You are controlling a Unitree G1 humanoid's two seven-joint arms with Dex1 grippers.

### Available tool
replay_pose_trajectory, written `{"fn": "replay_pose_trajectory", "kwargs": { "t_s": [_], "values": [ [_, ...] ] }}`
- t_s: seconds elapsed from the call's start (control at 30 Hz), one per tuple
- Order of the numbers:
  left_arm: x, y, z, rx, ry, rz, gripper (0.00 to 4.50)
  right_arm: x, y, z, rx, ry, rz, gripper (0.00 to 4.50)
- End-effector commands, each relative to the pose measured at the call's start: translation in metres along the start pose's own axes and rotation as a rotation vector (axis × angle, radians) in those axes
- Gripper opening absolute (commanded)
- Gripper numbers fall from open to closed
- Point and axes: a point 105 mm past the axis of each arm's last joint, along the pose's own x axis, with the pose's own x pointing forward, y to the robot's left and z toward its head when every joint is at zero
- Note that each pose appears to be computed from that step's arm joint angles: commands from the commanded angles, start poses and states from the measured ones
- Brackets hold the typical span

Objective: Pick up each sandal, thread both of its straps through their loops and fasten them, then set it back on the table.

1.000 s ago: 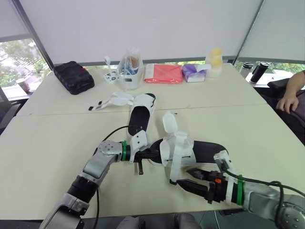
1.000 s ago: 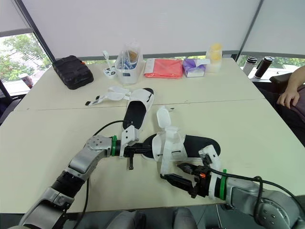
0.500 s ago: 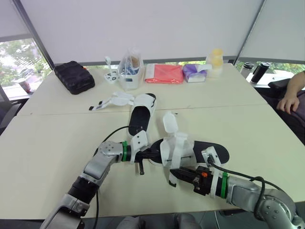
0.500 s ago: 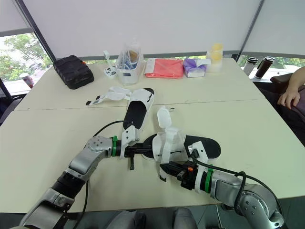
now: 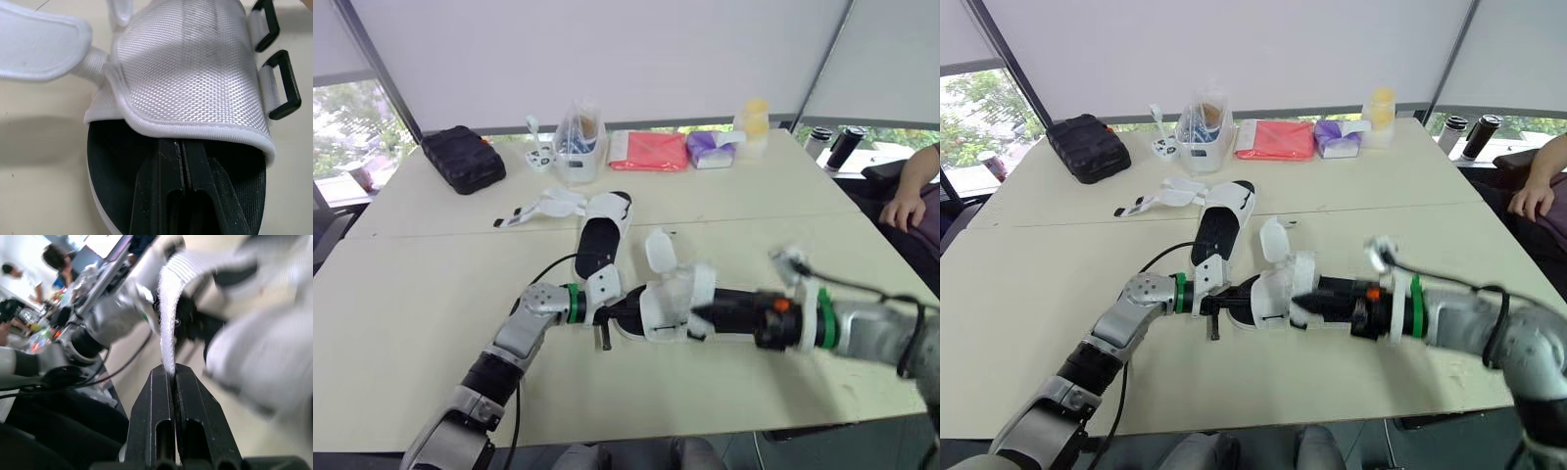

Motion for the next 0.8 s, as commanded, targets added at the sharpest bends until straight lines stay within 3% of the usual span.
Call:
{"fn": "replay_pose_trajectory", "kwargs": {
  "t_s": [0.03, 0.37, 0.8],
  "values": [
    [0.007, -0.004, -0.009, 0.041, 0.041, -0.027, 0.0, 0.001, -0.003, 0.013, 0.003, -0.004, 0.043, 0.07],
    [0.011, 0.004, -0.009, 0.094, 0.039, 0.005, 0.0, 0.009, -0.029, 0.001, 0.143, 0.123, 0.067, 0.07],
    [0.011, 0.004, -0.009, 0.095, 0.03, 0.029, 0.0, 0.018, -0.046, -0.005, 0.129, 0.164, 0.059, 0.07]
  ]
}}
